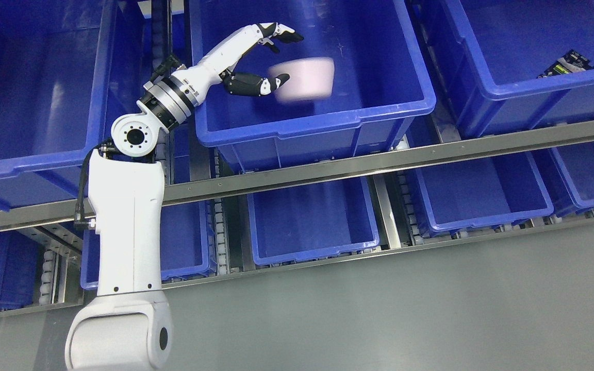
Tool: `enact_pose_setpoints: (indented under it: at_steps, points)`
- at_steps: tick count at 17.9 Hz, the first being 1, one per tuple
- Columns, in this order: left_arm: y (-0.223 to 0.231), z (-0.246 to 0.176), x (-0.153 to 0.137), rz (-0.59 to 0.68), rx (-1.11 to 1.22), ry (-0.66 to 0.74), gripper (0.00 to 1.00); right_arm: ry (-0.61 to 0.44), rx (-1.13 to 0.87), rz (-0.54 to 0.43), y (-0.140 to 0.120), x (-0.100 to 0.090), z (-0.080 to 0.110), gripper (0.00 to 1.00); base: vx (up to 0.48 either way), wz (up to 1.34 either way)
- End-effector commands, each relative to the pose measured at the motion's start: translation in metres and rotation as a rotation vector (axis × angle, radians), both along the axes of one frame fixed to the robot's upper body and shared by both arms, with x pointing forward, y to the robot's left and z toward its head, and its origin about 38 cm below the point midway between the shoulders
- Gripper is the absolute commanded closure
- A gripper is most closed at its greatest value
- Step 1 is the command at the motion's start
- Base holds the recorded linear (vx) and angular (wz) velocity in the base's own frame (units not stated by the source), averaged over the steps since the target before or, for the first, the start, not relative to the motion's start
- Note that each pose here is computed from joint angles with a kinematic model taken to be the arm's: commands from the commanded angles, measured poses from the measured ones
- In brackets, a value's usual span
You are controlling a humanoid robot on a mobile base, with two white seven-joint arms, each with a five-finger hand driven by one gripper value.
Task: Stack pink IKEA bowls on left shelf middle
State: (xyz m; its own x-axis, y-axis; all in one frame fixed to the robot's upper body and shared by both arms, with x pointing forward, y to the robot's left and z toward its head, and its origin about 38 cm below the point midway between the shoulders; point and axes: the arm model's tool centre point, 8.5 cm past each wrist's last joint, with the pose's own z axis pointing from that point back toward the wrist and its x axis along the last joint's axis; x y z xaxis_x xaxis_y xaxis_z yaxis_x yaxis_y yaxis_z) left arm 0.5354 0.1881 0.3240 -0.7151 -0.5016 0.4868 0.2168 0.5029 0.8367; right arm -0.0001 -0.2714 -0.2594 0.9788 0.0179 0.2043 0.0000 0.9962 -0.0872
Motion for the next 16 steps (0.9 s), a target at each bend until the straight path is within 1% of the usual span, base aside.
enact_pose_setpoints:
  at_steps: [1, 3, 4, 6, 7, 9, 10, 13, 16]
  points:
    - [0.009, -0.001, 0.005, 0.055, -0.155, -0.041, 0.23, -0.018, -0.018, -0.004, -0.011, 0.006, 0.001, 0.00, 0.000, 0.00]
    - [0.017, 0.010, 0.004, 0.068, -0.325, -0.084, 0.19, -0.018, -0.018, -0.004, -0.011, 0.006, 0.001, 0.00, 0.000, 0.00]
    - [0.022, 0.016, 0.003, 0.056, -0.444, -0.096, 0.15, -0.018, -0.018, -0.004, -0.011, 0.006, 0.001, 0.00, 0.000, 0.00]
    - [0.030, 0.025, -0.001, 0.007, -0.700, -0.098, 0.12, -0.018, -0.018, -0.004, -0.011, 0.006, 0.001, 0.00, 0.000, 0.00]
    - [0.033, 0.023, -0.002, 0.006, -0.774, -0.096, 0.10, -0.018, -0.018, -0.004, -0.011, 0.006, 0.001, 0.00, -0.015, 0.03]
    - [0.041, 0.017, -0.009, 0.042, -0.837, -0.115, 0.03, -0.018, -0.018, -0.004, -0.011, 0.006, 0.001, 0.00, -0.034, 0.05]
    - [0.043, 0.010, -0.013, 0.056, -0.853, -0.115, 0.01, -0.018, -0.018, -0.004, -0.011, 0.006, 0.001, 0.00, -0.054, 0.07]
    - [0.045, -0.017, -0.029, 0.072, -0.850, -0.094, 0.00, -0.018, -0.018, -0.004, -0.011, 0.006, 0.001, 0.00, -0.102, 0.07]
    - [0.041, -0.035, -0.042, 0.077, -0.852, -0.036, 0.00, -0.018, -0.018, -0.004, -0.011, 0.006, 0.001, 0.00, -0.167, 0.08]
